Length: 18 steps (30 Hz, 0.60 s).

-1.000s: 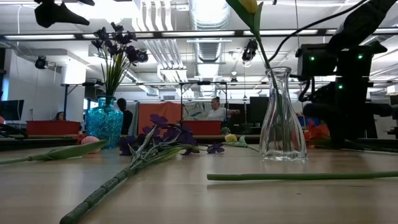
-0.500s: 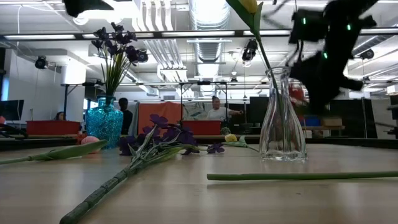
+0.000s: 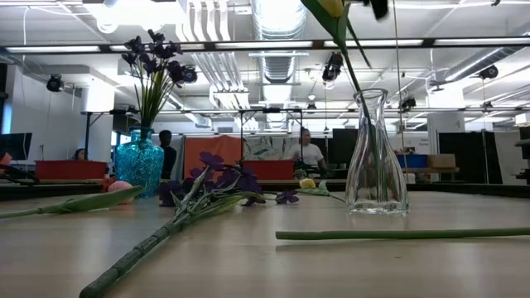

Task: Sort flowers into vase by color
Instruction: Put the bottom red flowers into the blue vase

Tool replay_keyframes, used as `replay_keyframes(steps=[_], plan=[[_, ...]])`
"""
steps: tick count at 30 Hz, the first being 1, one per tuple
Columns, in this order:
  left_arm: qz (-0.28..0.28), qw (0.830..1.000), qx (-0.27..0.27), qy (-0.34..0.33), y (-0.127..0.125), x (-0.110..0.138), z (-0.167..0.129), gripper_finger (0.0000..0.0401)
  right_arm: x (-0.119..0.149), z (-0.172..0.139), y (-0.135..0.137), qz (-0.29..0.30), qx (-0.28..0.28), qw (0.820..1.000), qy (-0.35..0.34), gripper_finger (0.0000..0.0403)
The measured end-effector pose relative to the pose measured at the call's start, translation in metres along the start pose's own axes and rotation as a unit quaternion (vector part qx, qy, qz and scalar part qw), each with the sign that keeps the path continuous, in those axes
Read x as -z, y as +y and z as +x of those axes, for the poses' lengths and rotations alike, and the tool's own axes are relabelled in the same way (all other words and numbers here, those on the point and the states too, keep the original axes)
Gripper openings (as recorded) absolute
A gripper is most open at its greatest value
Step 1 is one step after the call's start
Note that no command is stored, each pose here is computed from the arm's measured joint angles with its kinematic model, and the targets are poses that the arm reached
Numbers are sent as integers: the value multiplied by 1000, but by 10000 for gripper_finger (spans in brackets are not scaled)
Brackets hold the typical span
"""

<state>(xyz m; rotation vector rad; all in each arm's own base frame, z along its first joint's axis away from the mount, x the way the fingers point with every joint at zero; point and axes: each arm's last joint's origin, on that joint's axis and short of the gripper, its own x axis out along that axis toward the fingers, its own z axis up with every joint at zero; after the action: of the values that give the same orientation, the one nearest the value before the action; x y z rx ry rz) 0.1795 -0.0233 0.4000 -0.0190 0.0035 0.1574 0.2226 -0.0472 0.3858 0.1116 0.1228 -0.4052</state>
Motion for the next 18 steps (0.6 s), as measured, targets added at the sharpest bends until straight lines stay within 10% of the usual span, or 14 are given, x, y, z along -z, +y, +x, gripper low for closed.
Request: replay_keyframes(steps=[18], plan=[[129,986,-32,-97,-7,6,72,278,-75,73,52,-97,-294,943,-126,22]])
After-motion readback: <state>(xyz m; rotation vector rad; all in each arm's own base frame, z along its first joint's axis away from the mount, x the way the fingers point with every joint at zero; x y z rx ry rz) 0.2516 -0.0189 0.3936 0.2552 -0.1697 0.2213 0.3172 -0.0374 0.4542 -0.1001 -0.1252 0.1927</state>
